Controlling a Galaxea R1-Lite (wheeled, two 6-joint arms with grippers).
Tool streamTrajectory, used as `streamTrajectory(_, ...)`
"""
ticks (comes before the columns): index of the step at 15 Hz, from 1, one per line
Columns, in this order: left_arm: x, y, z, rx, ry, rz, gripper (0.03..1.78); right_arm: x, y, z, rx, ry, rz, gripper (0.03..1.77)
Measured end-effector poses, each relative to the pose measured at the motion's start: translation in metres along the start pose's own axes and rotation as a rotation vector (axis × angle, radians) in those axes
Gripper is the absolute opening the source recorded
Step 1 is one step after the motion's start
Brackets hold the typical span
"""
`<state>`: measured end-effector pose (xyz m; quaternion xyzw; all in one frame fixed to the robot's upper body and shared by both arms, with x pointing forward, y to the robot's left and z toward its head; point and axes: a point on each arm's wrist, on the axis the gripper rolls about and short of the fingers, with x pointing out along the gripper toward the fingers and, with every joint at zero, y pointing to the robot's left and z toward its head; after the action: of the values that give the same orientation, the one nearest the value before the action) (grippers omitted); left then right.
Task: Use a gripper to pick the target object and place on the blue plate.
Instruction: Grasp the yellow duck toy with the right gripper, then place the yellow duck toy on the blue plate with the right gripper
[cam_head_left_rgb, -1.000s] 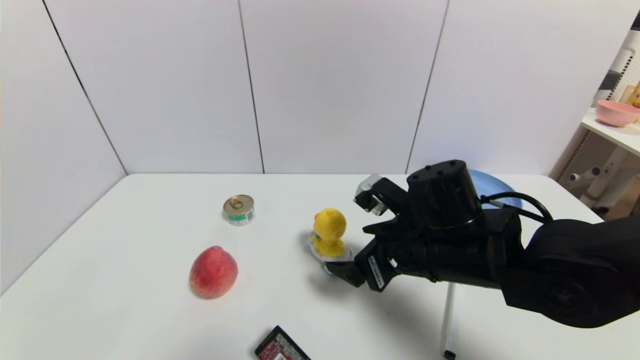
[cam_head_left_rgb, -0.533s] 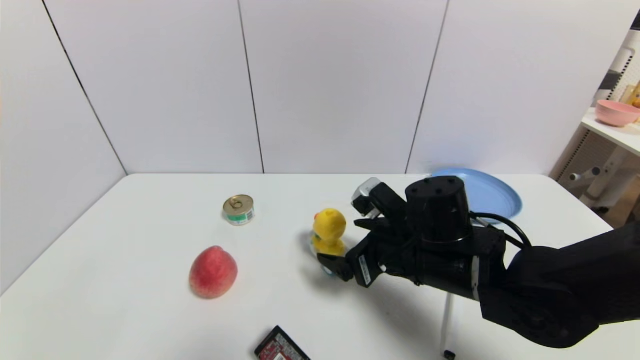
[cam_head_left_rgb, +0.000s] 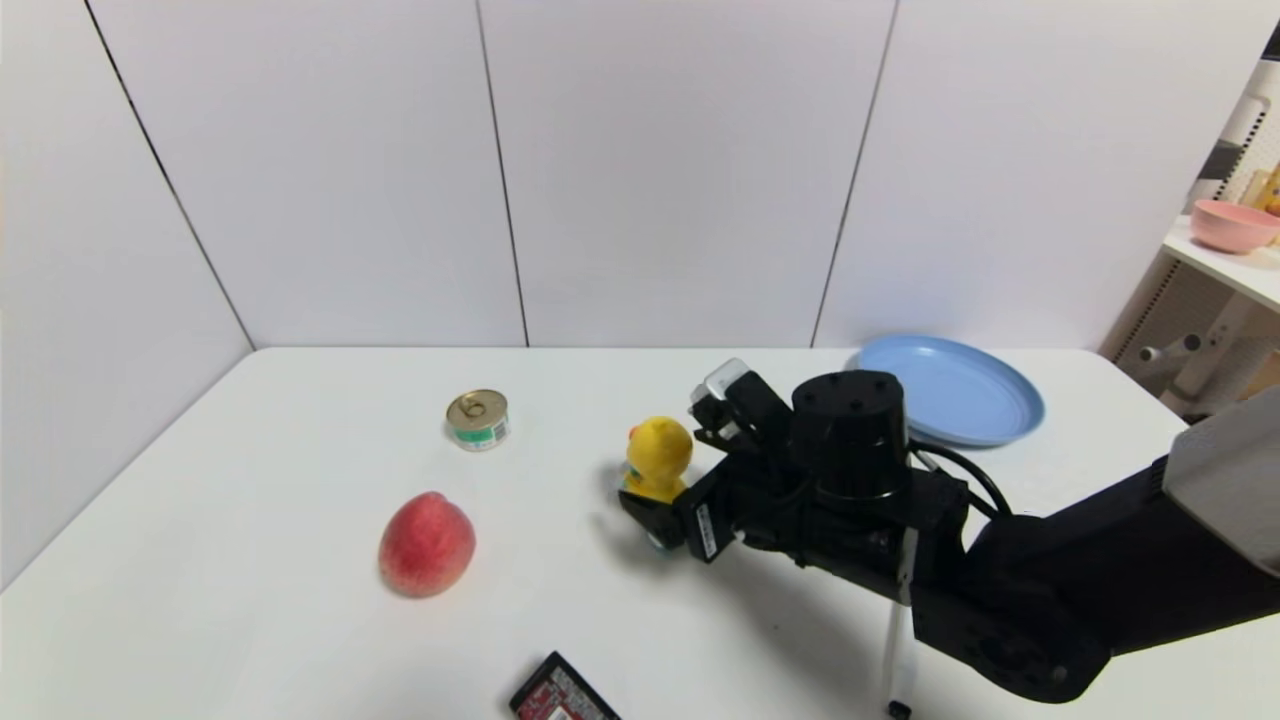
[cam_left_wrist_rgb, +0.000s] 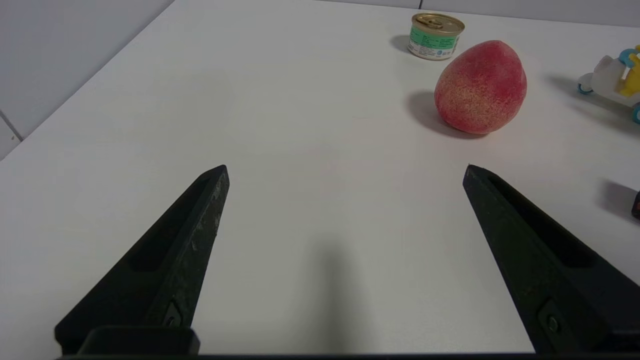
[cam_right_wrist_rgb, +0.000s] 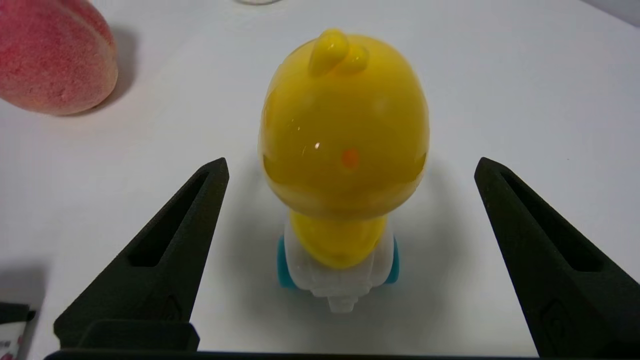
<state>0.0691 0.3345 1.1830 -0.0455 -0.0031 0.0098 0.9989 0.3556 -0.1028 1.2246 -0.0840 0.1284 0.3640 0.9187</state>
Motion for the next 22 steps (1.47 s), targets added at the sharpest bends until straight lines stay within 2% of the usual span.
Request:
streamTrajectory(13, 0.000, 0.000, 0.000, 0.000, 0.000, 0.000, 1.69, 0.026, 0.000, -0.006, -0.001, -0.013, -0.043, 1.67)
streamTrajectory(14, 0.000, 0.000, 0.000, 0.000, 0.000, 0.000, 1.69, 0.026, 0.000, -0.007, -0.001, -0.011, -0.049, 1.48)
streamTrajectory(17, 0.000, 0.000, 0.000, 0.000, 0.000, 0.000, 1.69, 0.027, 0.000, -0.007, -0.001, -0.008, -0.053, 1.04)
streamTrajectory(20, 0.000, 0.000, 0.000, 0.000, 0.000, 0.000, 1.69, 0.026, -0.001, -0.007, -0.001, -0.015, -0.056, 0.75)
streamTrajectory(22, 0.000, 0.000, 0.000, 0.000, 0.000, 0.000, 1.69, 0.025, -0.001, -0.007, 0.000, -0.017, -0.059, 0.36)
